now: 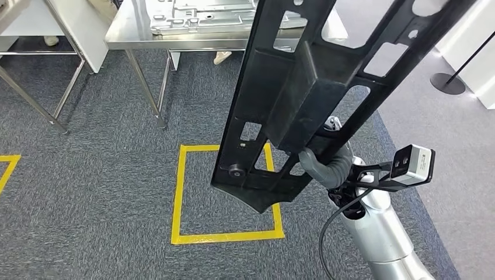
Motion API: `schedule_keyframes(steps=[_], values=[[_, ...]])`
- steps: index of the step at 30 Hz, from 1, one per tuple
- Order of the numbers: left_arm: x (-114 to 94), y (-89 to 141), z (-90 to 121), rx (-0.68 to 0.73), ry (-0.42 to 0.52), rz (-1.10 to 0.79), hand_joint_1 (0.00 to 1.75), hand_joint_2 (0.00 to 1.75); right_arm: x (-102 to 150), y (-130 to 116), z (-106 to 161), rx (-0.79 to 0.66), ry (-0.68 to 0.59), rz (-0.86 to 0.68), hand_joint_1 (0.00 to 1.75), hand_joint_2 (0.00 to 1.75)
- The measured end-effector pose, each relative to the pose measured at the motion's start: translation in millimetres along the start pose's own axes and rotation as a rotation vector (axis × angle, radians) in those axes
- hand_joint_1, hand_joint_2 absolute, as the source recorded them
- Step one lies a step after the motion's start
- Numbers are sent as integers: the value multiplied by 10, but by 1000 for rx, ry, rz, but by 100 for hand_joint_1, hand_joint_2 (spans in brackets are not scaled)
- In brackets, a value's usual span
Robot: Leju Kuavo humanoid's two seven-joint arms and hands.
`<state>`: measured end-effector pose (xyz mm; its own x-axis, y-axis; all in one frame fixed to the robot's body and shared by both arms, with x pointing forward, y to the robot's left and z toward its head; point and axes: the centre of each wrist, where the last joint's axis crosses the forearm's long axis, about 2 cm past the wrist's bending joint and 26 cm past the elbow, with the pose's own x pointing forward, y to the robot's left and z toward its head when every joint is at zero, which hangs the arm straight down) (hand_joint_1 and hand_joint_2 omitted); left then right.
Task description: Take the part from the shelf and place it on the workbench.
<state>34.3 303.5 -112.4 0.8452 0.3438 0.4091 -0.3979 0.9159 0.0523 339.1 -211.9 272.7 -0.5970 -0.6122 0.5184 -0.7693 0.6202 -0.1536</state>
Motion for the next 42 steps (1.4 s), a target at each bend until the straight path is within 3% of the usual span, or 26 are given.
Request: schedule_keyframes(steps=[42], values=[[29, 36, -12, -9, -24, -21, 0, 0, 17, -20, 67, -5, 64, 53, 175, 175]])
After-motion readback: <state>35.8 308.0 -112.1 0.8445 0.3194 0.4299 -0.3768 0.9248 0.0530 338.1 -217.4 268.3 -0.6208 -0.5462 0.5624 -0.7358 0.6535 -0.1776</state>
